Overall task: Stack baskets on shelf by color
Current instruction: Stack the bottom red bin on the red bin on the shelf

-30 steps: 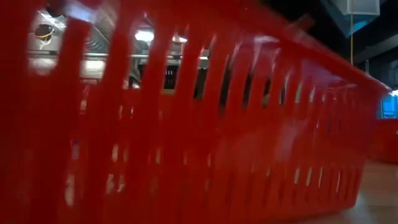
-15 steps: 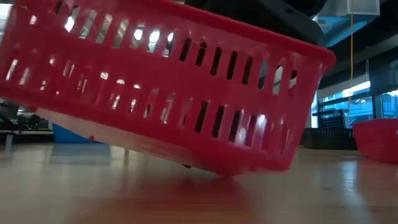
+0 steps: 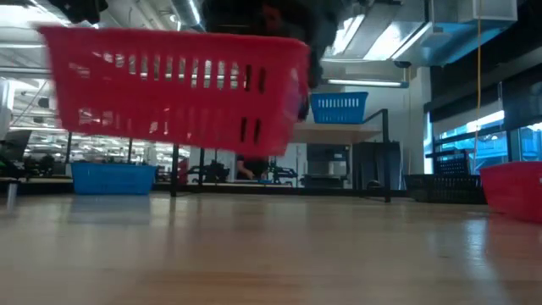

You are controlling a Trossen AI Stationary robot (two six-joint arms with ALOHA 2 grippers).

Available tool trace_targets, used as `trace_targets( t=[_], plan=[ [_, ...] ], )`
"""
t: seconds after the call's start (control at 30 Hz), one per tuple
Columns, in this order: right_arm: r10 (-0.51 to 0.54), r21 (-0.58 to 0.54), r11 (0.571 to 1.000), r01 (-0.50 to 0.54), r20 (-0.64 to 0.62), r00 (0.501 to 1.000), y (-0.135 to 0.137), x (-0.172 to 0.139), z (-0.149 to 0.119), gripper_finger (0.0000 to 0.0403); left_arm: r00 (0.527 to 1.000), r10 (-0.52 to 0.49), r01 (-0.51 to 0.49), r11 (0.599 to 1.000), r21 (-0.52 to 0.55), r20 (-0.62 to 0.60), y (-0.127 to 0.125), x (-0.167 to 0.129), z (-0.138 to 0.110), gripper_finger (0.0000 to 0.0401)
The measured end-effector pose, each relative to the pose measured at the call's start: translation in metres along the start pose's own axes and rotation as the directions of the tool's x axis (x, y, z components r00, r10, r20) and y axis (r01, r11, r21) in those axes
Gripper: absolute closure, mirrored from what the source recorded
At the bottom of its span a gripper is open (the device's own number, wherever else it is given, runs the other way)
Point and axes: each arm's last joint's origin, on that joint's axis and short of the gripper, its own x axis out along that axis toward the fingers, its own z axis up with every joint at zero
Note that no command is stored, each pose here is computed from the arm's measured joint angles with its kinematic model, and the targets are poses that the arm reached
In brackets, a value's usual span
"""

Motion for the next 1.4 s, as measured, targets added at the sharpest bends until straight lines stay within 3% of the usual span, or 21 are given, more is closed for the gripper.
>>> trace_targets(
  t=[0.13, 0.27, 0.47, 0.57, 0.7, 0.87, 0.93, 1.03, 1.13, 1.3, 1.4],
  plan=[
    [-0.159, 0.131, 0.979, 0.158, -0.007, 0.987, -0.008, -0.026, 0.016, 0.0402, 1.000, 0.000, 0.000, 1.000, 0.000, 0.001, 0.000, 0.000, 0.000, 0.0332],
    [-0.354, 0.254, 0.904, 0.343, -0.003, 0.935, -0.013, -0.061, 0.029, 0.0403, 1.000, 0.000, 0.000, 1.000, 0.003, 0.001, 0.000, 0.000, 0.000, 0.0332],
    [-0.467, 0.426, 0.802, 0.419, 0.011, 0.884, -0.017, -0.120, 0.046, 0.0403, 1.000, 0.001, -0.001, 1.000, 0.018, 0.001, 0.000, 0.000, 0.000, 0.0332],
    [-0.497, 0.511, 0.756, 0.409, 0.043, 0.867, -0.021, -0.149, 0.053, 0.0403, 1.000, 0.001, -0.001, 0.999, 0.034, 0.002, 0.000, 0.000, 0.000, 0.0332],
    [-0.580, 0.605, 0.692, 0.394, 0.140, 0.802, -0.039, -0.181, 0.061, 0.0403, 1.000, 0.002, -0.002, 0.999, 0.036, 0.001, 0.000, 0.000, 0.000, 0.0332],
    [-0.622, 0.745, 0.574, 0.341, 0.125, 0.773, -0.076, -0.217, 0.060, 0.0403, 1.000, 0.002, -0.002, 0.999, 0.036, 0.000, 0.000, 0.000, 0.000, 0.0332],
    [-0.634, 0.805, 0.506, 0.309, 0.105, 0.766, -0.093, -0.224, 0.061, 0.0403, 1.000, 0.002, -0.002, 0.999, 0.037, -0.001, 0.000, 0.000, 0.000, 0.0332],
    [-0.572, 0.896, 0.392, 0.210, 0.059, 0.818, -0.125, -0.232, 0.064, 0.0403, 1.000, 0.001, -0.001, 0.999, 0.036, 0.000, 0.000, 0.000, 0.000, 0.0332],
    [-0.503, 0.930, 0.326, 0.173, 0.016, 0.864, -0.157, -0.235, 0.066, 0.0403, 1.000, 0.000, 0.000, 0.999, 0.035, 0.001, 0.000, 0.000, 0.000, 0.0332],
    [-0.449, 0.967, 0.238, 0.091, 0.026, 0.893, -0.205, -0.232, 0.071, 0.0403, 1.000, 0.000, 0.000, 0.999, 0.035, 0.001, 0.000, 0.000, 0.000, 0.0332],
    [-0.440, 0.977, 0.208, 0.038, 0.059, 0.896, -0.227, -0.231, 0.073, 0.0403, 1.000, 0.000, 0.000, 0.999, 0.035, 0.001, 0.000, 0.000, 0.000, 0.0332]
  ],
)
